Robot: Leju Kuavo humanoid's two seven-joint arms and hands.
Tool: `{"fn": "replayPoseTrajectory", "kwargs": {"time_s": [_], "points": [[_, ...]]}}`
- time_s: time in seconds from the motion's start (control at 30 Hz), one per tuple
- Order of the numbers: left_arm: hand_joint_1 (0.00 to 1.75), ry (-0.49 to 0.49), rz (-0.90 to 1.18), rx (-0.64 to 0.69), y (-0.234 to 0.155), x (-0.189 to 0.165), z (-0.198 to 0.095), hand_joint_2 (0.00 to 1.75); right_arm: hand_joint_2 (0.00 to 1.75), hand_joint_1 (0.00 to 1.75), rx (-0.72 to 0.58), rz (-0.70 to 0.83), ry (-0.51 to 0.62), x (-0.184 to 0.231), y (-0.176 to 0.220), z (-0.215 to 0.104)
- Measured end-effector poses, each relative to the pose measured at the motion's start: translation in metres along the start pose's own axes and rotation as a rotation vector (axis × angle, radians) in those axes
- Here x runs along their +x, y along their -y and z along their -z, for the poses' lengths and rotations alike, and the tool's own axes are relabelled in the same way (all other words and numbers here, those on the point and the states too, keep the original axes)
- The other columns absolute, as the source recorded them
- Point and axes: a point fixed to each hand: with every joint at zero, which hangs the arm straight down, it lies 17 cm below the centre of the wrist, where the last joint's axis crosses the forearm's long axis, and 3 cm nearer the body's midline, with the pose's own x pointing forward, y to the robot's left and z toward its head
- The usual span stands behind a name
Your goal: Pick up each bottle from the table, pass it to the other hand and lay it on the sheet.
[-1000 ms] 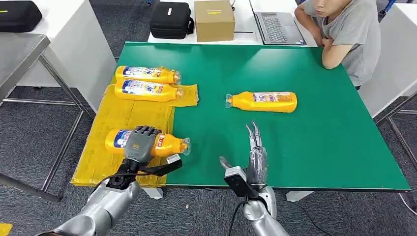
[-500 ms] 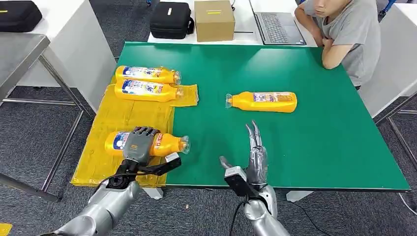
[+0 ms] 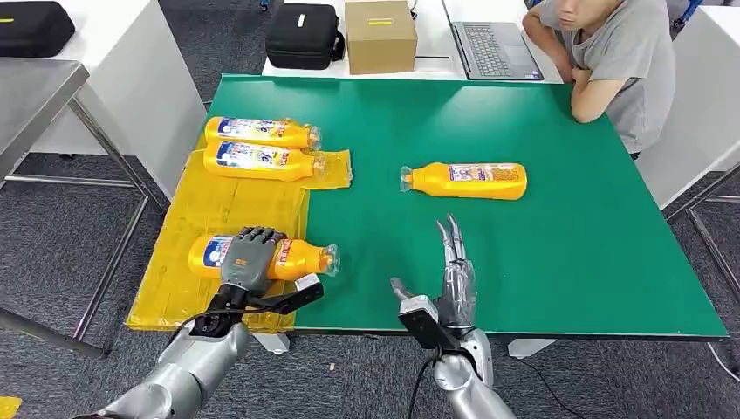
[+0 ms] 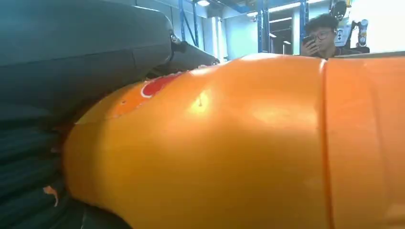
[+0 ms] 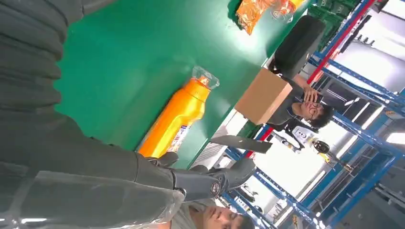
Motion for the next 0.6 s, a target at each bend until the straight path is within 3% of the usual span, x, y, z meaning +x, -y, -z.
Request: {"fn": "replayPoseTrajectory", "kwargs": {"time_s": [0.1,0.17,0.2,0.37,0.47,0.53,0.6], "points": [[1.75,0.0,0.0,0.0,0.0,0.0002,0.0,1.75,1.75,0.0,0.0,-0.001,0.0,-0.0001,0.0001,0.0],[1.66,0.0,0.0,0.0,0.0,0.0003,0.0,1.75,1.75,0.0,0.0,0.0,0.0,-0.0002,0.0001,0.0],[1.5,0.001,-0.001,0.0,0.0,0.0003,0.0,1.75,1.75,0.0,0.0,0.0,0.0,-0.0001,0.0001,0.0],[1.59,0.001,-0.011,0.003,-0.0008,0.0016,0.0006,1.75,1.75,0.0,0.002,-0.002,0.002,0.0002,-0.0002,0.0],[1.5,0.005,-0.014,0.003,-0.0008,0.0033,0.0008,1.75,1.75,0.0,0.002,-0.003,0.003,0.0002,-0.0001,0.0],[1.19,0.008,-0.019,0.002,-0.0002,0.0047,0.0006,1.75,1.75,0.0,0.001,-0.002,0.002,0.0001,0.0001,0.0003],[0.52,0.009,-0.021,0.001,0.0001,0.0053,0.0006,1.75,1.75,0.0,-0.001,0.0,0.001,0.0,0.0004,0.0012]]}}
